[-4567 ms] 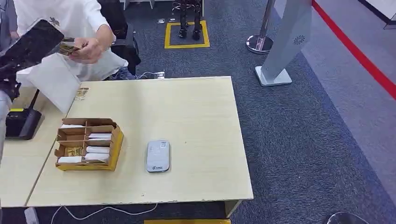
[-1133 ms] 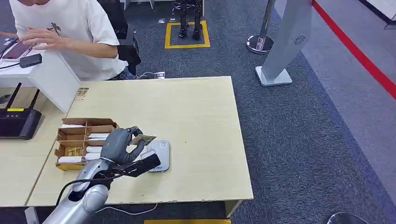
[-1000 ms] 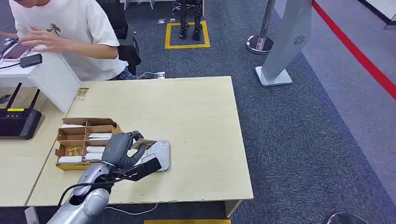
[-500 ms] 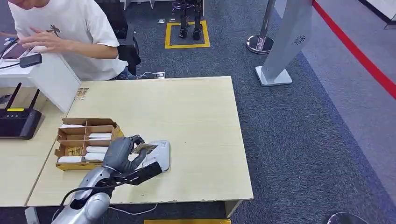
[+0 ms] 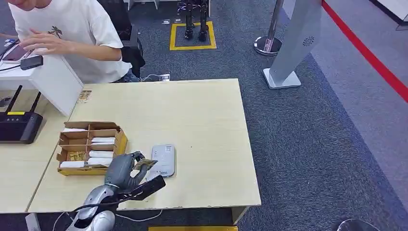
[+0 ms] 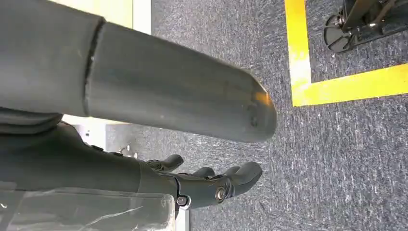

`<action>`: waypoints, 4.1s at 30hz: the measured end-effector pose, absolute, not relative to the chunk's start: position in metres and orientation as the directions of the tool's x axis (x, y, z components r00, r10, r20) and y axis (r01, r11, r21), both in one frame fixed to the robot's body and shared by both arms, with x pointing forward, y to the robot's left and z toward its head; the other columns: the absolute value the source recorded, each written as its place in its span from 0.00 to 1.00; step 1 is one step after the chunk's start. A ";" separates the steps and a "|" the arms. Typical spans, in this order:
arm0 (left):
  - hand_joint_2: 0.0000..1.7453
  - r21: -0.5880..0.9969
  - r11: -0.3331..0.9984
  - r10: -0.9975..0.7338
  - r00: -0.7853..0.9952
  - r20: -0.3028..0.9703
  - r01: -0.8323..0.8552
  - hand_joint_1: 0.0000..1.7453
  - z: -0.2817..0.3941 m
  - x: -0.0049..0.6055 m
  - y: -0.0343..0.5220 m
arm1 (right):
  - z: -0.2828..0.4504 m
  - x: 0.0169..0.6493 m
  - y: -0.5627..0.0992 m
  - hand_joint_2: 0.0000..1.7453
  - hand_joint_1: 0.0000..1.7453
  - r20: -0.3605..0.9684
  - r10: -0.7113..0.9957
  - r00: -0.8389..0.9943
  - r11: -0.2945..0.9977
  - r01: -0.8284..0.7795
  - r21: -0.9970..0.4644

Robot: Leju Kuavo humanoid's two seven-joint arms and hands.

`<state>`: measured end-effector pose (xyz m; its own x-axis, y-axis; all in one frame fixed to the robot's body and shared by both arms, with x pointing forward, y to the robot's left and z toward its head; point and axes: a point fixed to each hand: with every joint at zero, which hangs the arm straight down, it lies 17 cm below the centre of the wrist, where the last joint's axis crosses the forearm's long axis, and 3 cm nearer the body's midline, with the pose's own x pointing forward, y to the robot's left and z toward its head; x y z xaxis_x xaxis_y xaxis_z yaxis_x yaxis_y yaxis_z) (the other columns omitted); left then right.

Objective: Pass the card to the sensor for recognition and then transmit it.

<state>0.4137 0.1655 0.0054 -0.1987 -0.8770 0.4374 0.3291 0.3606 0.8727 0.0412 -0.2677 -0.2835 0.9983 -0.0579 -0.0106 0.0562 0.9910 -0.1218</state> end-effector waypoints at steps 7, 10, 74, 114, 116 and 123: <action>1.00 0.908 0.346 -0.925 -0.077 0.372 0.236 1.00 -0.006 0.429 0.212 | -0.283 0.042 -0.269 0.00 0.00 -0.011 -0.038 0.999 0.991 0.037 -0.125; 1.00 0.913 0.336 -0.933 -0.052 0.357 0.231 1.00 -0.010 0.434 0.220 | -0.283 0.043 -0.268 0.00 0.00 -0.008 -0.032 0.999 0.992 0.031 -0.124; 1.00 0.755 0.562 -0.764 -0.138 0.630 0.338 1.00 0.010 0.457 0.074 | -0.282 0.053 -0.266 0.00 0.00 0.006 0.060 0.998 0.991 -0.058 -0.121; 1.00 0.766 0.540 -0.786 -0.117 0.607 0.350 1.00 0.006 0.462 0.078 | -0.282 0.052 -0.266 0.00 0.00 -0.003 0.086 0.996 0.989 -0.086 -0.123; 1.00 0.767 0.537 -0.788 -0.117 0.605 0.351 1.00 0.006 0.462 0.078 | -0.282 0.052 -0.266 0.00 0.00 -0.002 0.085 0.996 0.989 -0.085 -0.122; 1.00 0.805 0.487 -0.827 -0.116 0.550 0.339 1.00 0.005 0.461 0.087 | -0.282 0.052 -0.266 0.00 0.00 -0.005 0.067 0.998 0.990 -0.067 -0.121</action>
<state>0.4605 0.0874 0.0052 -0.1156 -0.8273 0.5497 0.3386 0.4874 0.8048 0.0517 -0.2659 -0.2822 0.9977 0.0669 -0.0045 -0.0670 0.9904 -0.1208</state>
